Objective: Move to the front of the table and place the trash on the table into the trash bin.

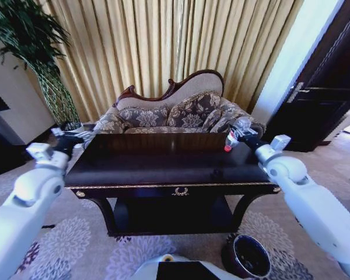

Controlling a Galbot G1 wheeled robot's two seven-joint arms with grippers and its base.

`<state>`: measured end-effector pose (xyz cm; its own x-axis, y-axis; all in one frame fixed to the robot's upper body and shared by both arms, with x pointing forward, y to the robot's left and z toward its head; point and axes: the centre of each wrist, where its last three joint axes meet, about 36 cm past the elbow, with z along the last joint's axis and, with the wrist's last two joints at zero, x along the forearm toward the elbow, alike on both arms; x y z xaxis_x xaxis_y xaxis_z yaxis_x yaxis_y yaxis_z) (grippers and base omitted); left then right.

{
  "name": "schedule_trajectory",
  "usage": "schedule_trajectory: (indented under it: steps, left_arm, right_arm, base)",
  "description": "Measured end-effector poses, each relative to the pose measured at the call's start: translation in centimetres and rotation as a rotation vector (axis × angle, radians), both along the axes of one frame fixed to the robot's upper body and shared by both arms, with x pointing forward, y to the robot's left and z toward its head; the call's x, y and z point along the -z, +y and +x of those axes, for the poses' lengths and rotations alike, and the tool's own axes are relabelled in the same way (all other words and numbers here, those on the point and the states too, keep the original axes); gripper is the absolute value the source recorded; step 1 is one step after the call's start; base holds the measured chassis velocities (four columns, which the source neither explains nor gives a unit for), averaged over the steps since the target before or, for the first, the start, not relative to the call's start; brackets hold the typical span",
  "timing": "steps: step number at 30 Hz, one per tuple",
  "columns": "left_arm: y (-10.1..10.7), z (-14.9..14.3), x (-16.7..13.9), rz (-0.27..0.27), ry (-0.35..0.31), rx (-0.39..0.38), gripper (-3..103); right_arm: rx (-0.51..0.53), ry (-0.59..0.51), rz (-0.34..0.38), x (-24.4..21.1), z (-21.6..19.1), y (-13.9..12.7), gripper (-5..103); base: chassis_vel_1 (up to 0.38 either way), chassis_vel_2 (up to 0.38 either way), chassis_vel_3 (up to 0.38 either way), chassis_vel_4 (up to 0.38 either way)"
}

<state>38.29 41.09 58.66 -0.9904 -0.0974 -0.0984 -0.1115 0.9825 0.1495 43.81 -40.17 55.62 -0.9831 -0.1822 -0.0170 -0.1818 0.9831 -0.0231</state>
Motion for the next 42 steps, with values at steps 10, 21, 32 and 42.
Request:
schedule_trajectory:
  steps: [10, 21, 32, 42]
  left_arm:
    - [3.2, -4.2, 0.9, -0.073, 0.081, -0.135, 100]
    - [1.8, -4.4, -0.3, -0.085, 0.084, -0.12, 100]
    - [0.7, -4.3, -0.8, -0.083, 0.075, -0.088, 100]
    - [0.4, -4.1, -1.1, -0.095, 0.041, -0.03, 100]
  right_arm:
    - [0.043, 0.011, -0.004, -0.4, -2.1, 0.5, 26]
    - [0.041, 0.028, -0.035, -0.6, -2.6, 2.4, 26]
    - [0.049, 0.024, -0.036, -0.7, -3.2, 2.4, 26]
    - [0.065, 0.019, -0.031, -0.7, -3.6, 2.1, 26]
  base:
    - [0.0, 0.0, 0.0, 0.0]
    - [0.0, 0.0, 0.0, 0.0]
    - [0.0, 0.0, 0.0, 0.0]
    - [0.073, -0.069, -0.063, 0.073]
